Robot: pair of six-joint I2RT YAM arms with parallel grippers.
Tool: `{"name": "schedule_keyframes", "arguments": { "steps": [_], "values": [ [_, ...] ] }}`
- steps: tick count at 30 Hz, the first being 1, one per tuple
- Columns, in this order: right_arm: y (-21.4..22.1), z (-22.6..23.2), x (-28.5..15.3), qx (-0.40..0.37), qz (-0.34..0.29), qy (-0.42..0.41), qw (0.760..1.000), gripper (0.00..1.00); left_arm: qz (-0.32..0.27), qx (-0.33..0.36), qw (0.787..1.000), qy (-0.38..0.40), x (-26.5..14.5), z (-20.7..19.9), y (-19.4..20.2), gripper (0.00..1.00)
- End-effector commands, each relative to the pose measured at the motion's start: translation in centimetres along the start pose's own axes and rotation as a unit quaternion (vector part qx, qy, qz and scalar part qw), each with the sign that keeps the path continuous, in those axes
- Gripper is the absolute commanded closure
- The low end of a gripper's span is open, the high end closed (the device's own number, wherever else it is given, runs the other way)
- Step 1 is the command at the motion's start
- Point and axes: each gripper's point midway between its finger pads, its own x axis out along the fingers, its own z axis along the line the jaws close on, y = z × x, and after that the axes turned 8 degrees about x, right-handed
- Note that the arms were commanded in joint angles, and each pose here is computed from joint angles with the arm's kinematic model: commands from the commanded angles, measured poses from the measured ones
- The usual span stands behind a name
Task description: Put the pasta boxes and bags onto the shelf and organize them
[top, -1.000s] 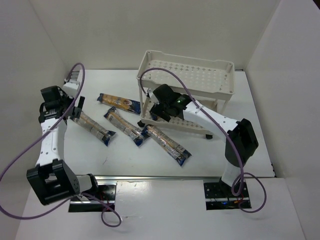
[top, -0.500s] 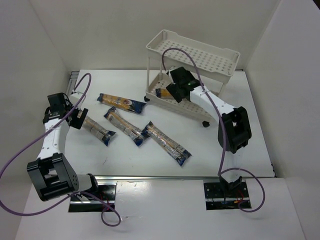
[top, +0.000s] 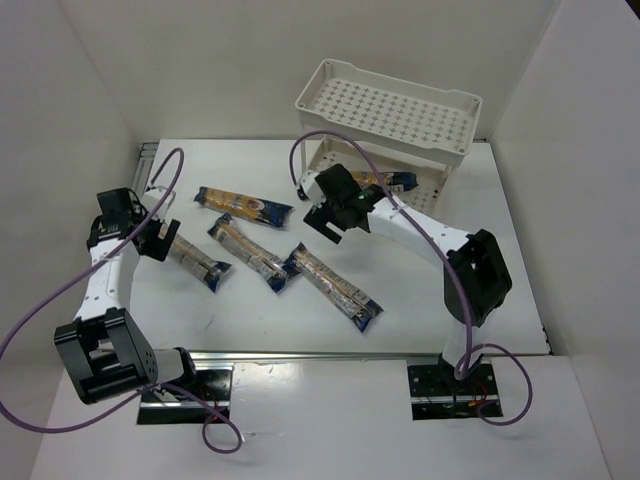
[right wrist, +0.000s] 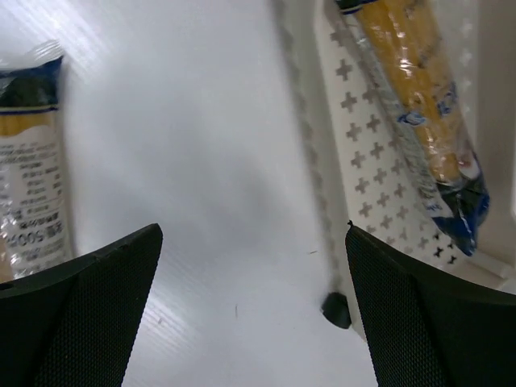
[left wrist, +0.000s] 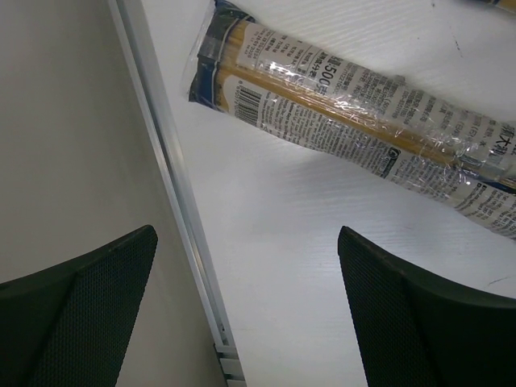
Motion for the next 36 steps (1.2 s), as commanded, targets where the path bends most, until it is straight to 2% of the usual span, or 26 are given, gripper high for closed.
{"name": "schedule_keyframes", "arguments": {
  "steps": [1,3,6,8,12,13,16,21,22,23,24,25,26,27,29,32,34,36],
  "values": [
    [-1.3,1.8,-3.6,-0.016,-0.023,-0.09,0.996,0.0,-0.018,-0.004,1.0,0.01,-0.7,-0.7,-0.5,0.0],
    [-1.0,5.2,-4.7,-0.041,-0.02,-0.17,0.984,0.0,-0.015,0.016,1.0,0.013,-0.5,-1.4,-0.7,0.0],
    [2.6,10.0,-5.2,-0.04,0.034,-0.258,0.965,0.0,0.032,0.026,0.999,0.021,0.5,-2.4,0.9,0.0],
    [5.0,11.5,-3.4,-0.02,0.065,-0.258,0.964,0.0,0.058,0.005,0.998,0.034,1.3,-3.0,1.8,0.0],
    [8.5,14.1,-0.4,0.013,0.137,-0.266,0.954,0.0,0.034,-0.041,0.998,0.044,1.2,-3.4,0.3,0.0],
    [8.5,14.9,-0.3,0.027,0.141,-0.28,0.949,0.0,0.034,-0.052,0.997,0.051,1.1,-3.8,0.3,0.0],
    [8.3,16.1,-0.3,0.004,0.116,-0.245,0.963,0.0,0.006,-0.094,0.994,0.049,0.2,-3.7,-1.1,0.0],
    [12.2,17.5,0.8,0.0,0.17,-0.218,0.961,0.0,-0.014,-0.152,0.985,0.08,-0.2,-5.5,-1.9,0.0],
    [12.8,17.5,1.2,0.003,0.181,-0.211,0.961,0.04,-0.016,-0.157,0.984,0.085,-0.2,-5.6,-2.1,0.0],
    [13.7,17.9,1.8,0.004,0.197,-0.21,0.957,0.12,-0.018,-0.157,0.983,0.089,-0.3,-6.0,-2.0,0.0],
    [13.7,17.9,1.8,0.009,0.199,-0.209,0.957,0.26,-0.018,-0.157,0.983,0.089,-0.3,-6.0,-2.0,0.0],
    [14.0,18.1,2.2,0.009,0.199,-0.209,0.957,0.48,-0.019,-0.157,0.984,0.081,-0.5,-5.7,-2.0,0.0],
    [14.1,17.8,2.3,0.015,0.2,-0.197,0.96,0.95,-0.018,-0.157,0.984,0.082,-0.3,-5.9,-1.7,0.0],
    [13.0,16.9,2.2,0.016,0.18,-0.177,0.967,1.0,-0.015,-0.157,0.984,0.078,-0.4,-6.0,-1.4,0.0],
    [11.8,15.7,1.7,0.013,0.155,-0.157,0.975,1.0,-0.016,-0.152,0.985,0.078,-0.5,-6.1,-1.2,0.0],
    [7.7,10.3,-0.8,-0.01,0.085,-0.061,0.994,1.0,-0.019,-0.155,0.985,0.072,-0.9,-5.9,-1.1,0.0],
    [4.8,6.0,-2.9,-0.032,0.045,0.022,0.998,1.0,-0.028,-0.15,0.986,0.066,-1.0,-5.6,-1.3,0.0],
    [3.7,4.0,-3.8,-0.05,0.028,0.065,0.996,1.0,-0.024,-0.145,0.987,0.068,-0.9,-5.8,-1.0,0.0]
  ]
}}
